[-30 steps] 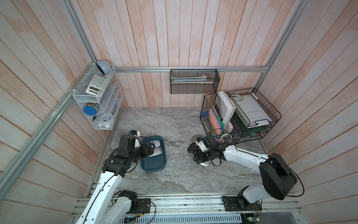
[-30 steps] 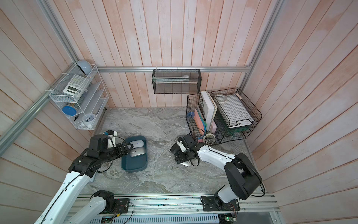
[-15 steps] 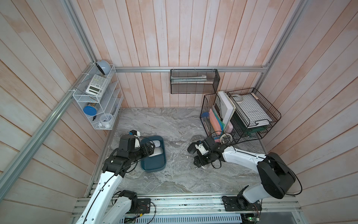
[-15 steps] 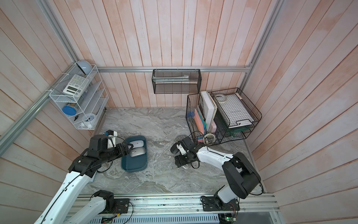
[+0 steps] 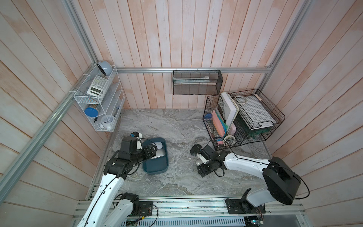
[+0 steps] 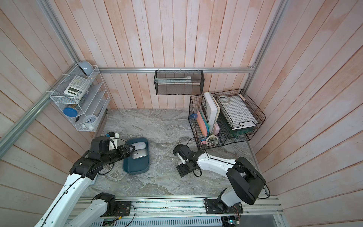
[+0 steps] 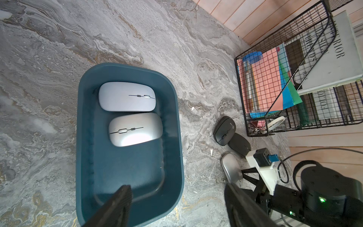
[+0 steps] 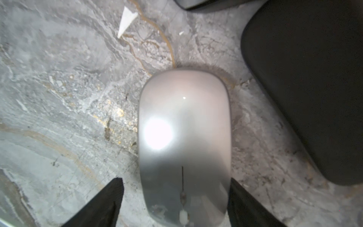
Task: Put the mouse in the storage box
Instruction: Pick up the mouse from the center of the board.
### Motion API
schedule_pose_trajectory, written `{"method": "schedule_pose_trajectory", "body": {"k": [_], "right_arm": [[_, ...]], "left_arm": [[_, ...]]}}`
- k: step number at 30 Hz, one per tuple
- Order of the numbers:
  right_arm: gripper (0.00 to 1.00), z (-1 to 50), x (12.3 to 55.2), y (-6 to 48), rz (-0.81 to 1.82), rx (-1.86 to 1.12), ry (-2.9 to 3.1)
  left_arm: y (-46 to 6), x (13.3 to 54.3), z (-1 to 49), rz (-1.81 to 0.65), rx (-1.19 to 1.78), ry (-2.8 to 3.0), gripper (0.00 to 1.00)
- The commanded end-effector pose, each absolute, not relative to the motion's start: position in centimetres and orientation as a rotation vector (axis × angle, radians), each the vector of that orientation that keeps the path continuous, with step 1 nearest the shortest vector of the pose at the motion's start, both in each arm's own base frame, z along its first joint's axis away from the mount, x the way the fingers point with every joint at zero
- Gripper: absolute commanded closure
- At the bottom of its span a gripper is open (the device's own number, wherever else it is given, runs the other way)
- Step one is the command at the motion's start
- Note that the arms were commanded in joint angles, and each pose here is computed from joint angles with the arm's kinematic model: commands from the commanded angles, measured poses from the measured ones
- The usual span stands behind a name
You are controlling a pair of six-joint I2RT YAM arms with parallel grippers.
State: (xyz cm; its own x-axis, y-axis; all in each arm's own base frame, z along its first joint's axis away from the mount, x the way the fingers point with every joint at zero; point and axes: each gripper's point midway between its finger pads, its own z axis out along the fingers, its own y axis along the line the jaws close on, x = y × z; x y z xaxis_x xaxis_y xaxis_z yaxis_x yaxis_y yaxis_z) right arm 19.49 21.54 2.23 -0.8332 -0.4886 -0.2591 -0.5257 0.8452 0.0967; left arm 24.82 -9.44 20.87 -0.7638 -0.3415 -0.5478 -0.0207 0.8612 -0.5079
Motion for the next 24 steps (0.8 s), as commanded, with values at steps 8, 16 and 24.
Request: {"method": "schedule_pose_trajectory", "body": {"k": [8,16,24], "right_arm": [[0.24,1.0,20.4,20.5,-0.006,-0.789,2.810],[0.37,1.5,21.2,21.6,0.028,-0.829,2.761],[0.39,3.7,21.6,22.2,0.105,-0.851,2.664]], "left_arm": [[-9.2,24.7,20.4,-0.614,-0.246,2.379,0.20],[-9.3,24.7,20.4,-0.612,-0.246,2.380,0.20],[-9.3,24.7,20.3,-0.618,-0.245,2.382,0.20]]}}
